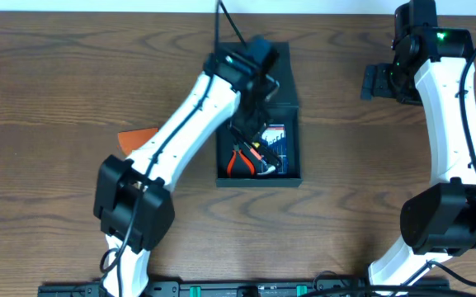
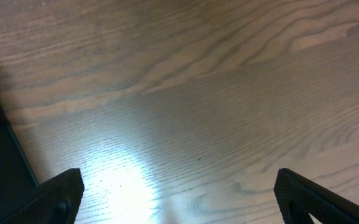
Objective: Pack container
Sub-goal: 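Raise the left gripper and move it over the orange scraper, then lower the left gripper and close it on the scraper handle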
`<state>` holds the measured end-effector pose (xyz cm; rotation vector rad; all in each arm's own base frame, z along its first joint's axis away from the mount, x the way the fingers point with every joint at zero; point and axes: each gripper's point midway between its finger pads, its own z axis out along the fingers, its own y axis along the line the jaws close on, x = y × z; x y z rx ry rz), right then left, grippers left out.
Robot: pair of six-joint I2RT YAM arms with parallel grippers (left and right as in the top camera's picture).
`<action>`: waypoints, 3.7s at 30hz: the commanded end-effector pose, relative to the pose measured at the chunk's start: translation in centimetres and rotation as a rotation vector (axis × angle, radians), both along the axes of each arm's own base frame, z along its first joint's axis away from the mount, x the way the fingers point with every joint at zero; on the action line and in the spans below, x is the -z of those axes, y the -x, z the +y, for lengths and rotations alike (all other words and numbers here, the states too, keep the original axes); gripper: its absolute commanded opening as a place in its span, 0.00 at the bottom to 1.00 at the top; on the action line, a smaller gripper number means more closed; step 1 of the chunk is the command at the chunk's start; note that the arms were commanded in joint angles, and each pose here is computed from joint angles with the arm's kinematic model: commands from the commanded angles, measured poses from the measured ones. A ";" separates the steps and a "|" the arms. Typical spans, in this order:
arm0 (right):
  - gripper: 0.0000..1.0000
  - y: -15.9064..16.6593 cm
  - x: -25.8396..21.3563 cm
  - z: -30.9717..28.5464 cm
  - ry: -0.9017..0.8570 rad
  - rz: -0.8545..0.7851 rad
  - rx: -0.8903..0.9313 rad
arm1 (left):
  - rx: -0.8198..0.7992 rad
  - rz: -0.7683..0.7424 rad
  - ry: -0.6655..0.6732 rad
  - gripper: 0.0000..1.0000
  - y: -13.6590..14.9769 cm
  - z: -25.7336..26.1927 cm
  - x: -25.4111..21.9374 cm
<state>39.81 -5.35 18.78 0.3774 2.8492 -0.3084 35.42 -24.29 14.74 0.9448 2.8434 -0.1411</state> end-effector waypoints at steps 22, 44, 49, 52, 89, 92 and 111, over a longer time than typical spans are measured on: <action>0.99 0.0 0.0 0.1 0.000 -0.001 0.005 | -0.688 -0.110 -0.013 0.99 -2.5 19.5 -9.1; 0.99 0.0 0.0 0.1 0.000 -0.001 0.005 | -0.814 -0.143 -0.099 0.98 3.0 22.5 -2.2; 0.99 0.0 0.0 0.1 0.000 -0.001 0.005 | -0.814 -0.073 -0.118 0.98 4.5 22.6 3.8; 0.99 0.0 0.0 0.1 0.000 -0.001 0.005 | -0.825 -0.048 -0.115 0.98 5.3 22.7 6.0; 0.99 0.0 0.0 0.1 0.000 -0.001 0.005 | -0.759 0.116 -0.116 0.98 6.5 22.8 16.9; 0.99 0.0 0.0 0.1 0.000 -0.001 0.005 | -0.752 0.115 -0.116 0.99 6.5 22.8 16.9; 0.99 0.0 0.0 0.1 0.000 -0.001 0.005 | -0.852 0.106 -0.102 0.66 6.1 23.3 16.9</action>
